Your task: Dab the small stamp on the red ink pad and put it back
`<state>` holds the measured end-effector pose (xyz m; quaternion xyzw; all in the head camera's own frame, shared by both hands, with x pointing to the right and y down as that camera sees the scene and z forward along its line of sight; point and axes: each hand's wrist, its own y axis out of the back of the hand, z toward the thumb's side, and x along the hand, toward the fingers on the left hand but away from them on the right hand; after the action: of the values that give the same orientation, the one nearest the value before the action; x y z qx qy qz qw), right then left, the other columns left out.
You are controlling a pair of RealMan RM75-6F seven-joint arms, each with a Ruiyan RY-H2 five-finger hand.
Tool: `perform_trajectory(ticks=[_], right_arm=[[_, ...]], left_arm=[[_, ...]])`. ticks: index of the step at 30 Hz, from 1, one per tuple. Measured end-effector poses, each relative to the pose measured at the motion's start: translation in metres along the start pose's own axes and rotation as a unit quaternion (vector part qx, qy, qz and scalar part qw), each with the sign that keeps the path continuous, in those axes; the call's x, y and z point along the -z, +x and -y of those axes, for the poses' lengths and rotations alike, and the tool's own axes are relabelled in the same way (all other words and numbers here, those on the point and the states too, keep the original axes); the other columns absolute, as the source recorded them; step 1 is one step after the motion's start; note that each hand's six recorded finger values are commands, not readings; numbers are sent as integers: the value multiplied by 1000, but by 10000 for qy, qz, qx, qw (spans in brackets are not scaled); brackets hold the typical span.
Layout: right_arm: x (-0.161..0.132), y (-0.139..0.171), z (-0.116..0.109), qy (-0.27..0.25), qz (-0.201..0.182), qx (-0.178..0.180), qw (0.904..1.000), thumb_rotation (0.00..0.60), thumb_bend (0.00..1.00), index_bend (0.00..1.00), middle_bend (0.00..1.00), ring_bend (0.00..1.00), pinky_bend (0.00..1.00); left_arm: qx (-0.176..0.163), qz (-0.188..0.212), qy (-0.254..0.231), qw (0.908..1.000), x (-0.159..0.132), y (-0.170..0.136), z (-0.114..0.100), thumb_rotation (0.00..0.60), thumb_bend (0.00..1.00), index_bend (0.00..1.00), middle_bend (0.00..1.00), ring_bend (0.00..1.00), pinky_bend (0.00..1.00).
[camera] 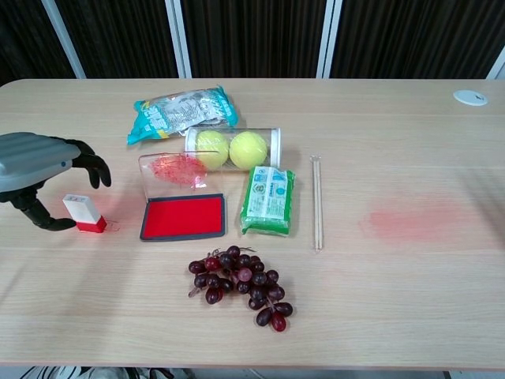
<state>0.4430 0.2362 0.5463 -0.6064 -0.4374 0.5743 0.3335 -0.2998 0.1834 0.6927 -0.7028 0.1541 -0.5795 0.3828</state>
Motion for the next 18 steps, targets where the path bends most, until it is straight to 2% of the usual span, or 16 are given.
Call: perform_trajectory(ticks=[4,18], right_arm=[[0,-1,0,-6,1,3,10000,600,324,138,0,0,191],[0,-1,0,-3,11,4,10000,600,324,138,0,0,191]], left_arm=[[25,16,31,10000,-1,3,2,600,246,336,343,123,186],[104,-56,65,9999,4,12,12,600,275,395,401,144,193]])
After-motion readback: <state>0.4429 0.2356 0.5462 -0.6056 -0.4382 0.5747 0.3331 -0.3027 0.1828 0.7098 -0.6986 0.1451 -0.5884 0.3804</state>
